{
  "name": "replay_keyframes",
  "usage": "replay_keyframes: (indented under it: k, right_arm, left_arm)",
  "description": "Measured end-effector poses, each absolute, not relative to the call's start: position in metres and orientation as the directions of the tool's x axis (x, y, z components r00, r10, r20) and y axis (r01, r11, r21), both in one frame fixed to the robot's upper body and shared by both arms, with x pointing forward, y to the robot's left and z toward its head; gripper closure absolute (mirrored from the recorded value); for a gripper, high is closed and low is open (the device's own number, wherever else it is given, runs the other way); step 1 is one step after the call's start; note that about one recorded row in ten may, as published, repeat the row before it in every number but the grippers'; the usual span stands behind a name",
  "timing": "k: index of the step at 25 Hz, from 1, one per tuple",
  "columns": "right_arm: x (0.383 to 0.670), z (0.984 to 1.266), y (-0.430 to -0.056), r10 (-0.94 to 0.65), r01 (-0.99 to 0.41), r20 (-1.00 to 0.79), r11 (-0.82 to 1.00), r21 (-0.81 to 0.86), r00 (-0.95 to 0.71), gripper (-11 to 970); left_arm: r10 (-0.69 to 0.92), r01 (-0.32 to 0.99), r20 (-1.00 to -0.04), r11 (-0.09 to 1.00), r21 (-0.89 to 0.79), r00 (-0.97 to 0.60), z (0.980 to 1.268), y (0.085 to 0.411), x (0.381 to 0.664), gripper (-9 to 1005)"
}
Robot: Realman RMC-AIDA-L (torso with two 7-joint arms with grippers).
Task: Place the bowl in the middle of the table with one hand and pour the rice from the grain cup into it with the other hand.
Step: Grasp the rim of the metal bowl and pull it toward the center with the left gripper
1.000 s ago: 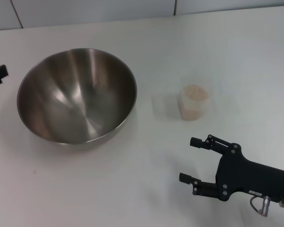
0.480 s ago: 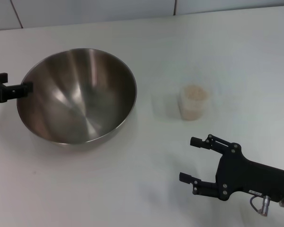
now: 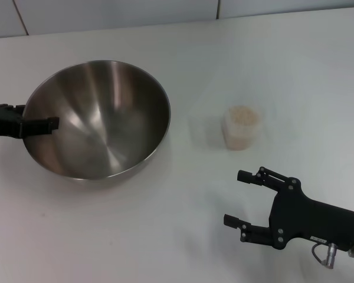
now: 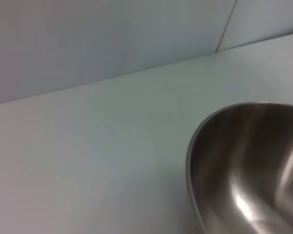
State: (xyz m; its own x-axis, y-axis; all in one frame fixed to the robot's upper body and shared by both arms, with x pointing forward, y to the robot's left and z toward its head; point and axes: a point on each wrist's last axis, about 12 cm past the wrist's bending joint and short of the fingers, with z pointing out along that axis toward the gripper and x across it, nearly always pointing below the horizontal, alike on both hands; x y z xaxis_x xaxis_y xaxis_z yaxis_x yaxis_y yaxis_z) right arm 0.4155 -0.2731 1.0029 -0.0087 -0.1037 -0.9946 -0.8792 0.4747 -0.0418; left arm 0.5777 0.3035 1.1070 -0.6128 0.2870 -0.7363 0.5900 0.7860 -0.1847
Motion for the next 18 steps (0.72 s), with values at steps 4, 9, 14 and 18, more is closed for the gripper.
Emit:
replay_keyframes:
  k: [4,9,14,18]
  right_arm:
    - [0.416,1.003,-0.273,-0.104,-0.879,-0.995,0.476,-0.043,-0.008,145]
    - [0.416,1.003,-0.273,-0.102,-0.879,-0.995,0.475,-0.043,-0.007,145]
    - [0.416,1.004,-0.273,-0.097,-0.880,-0.995,0.472,-0.045,-0.001,144]
    - [0.417,1.005,-0.272,-0.095,-0.881,-0.995,0.472,-0.044,-0.001,143]
  left_arm:
    - [0.284,0.589,-0.733,0.785,-0.193,-0.618,1.109,0.302,0.580,255]
    - [0.316,0.587,-0.698,0.788,-0.184,-0.643,1.108,0.300,0.585,278]
    - [0.334,0.585,-0.676,0.791,-0.179,-0.657,1.111,0.296,0.589,399]
    - [0.335,0.593,-0.676,0.783,-0.187,-0.657,1.113,0.294,0.589,559]
